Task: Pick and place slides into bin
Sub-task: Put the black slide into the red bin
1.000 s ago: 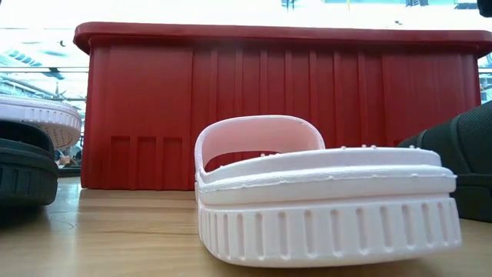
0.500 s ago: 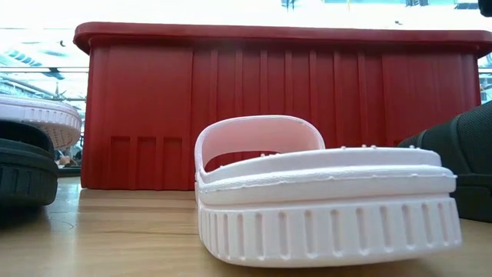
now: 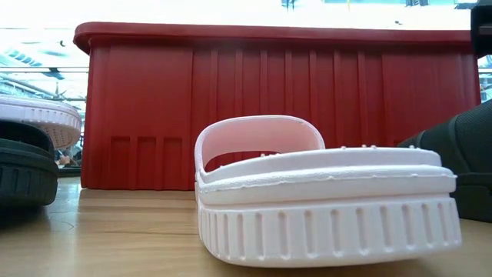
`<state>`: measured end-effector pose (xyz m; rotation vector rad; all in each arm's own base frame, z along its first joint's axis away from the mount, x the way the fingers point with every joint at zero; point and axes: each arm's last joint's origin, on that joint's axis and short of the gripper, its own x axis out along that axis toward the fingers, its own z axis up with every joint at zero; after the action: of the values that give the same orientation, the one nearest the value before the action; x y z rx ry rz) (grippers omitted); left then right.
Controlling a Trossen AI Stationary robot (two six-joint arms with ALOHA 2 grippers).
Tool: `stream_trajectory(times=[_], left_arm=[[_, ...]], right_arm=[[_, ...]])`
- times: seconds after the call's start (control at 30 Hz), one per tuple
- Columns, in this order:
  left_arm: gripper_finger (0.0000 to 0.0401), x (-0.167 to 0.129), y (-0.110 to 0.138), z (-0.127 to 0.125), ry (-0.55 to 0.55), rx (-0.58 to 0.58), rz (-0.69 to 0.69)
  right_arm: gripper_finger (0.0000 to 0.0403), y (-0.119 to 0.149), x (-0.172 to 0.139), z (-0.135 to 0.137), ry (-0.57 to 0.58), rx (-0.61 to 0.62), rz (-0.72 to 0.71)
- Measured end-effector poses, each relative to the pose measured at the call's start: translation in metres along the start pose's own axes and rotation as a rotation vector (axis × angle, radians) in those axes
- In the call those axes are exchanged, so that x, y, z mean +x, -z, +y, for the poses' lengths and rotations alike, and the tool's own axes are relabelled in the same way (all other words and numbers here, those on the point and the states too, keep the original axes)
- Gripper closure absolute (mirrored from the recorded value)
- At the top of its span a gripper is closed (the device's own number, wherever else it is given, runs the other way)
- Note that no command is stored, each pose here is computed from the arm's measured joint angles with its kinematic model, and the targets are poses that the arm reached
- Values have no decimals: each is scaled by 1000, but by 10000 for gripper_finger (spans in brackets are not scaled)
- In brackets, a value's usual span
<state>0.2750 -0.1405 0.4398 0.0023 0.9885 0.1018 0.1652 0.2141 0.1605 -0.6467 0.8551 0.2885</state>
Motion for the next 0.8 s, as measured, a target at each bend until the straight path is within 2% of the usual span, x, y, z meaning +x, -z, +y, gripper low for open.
stream_trajectory(times=[0.2,0.67,0.8], left_arm=[[313,2,-2,5,-9,-34,1],[313,2,-5,4,4,-69,-24],[313,2,-6,4,6,-78,-27]], right_arm=[[234,4,2,-3,125,-56,-8],[234,9,7,-6,132,-47,4],[247,14,10,-7,136,-24,13]])
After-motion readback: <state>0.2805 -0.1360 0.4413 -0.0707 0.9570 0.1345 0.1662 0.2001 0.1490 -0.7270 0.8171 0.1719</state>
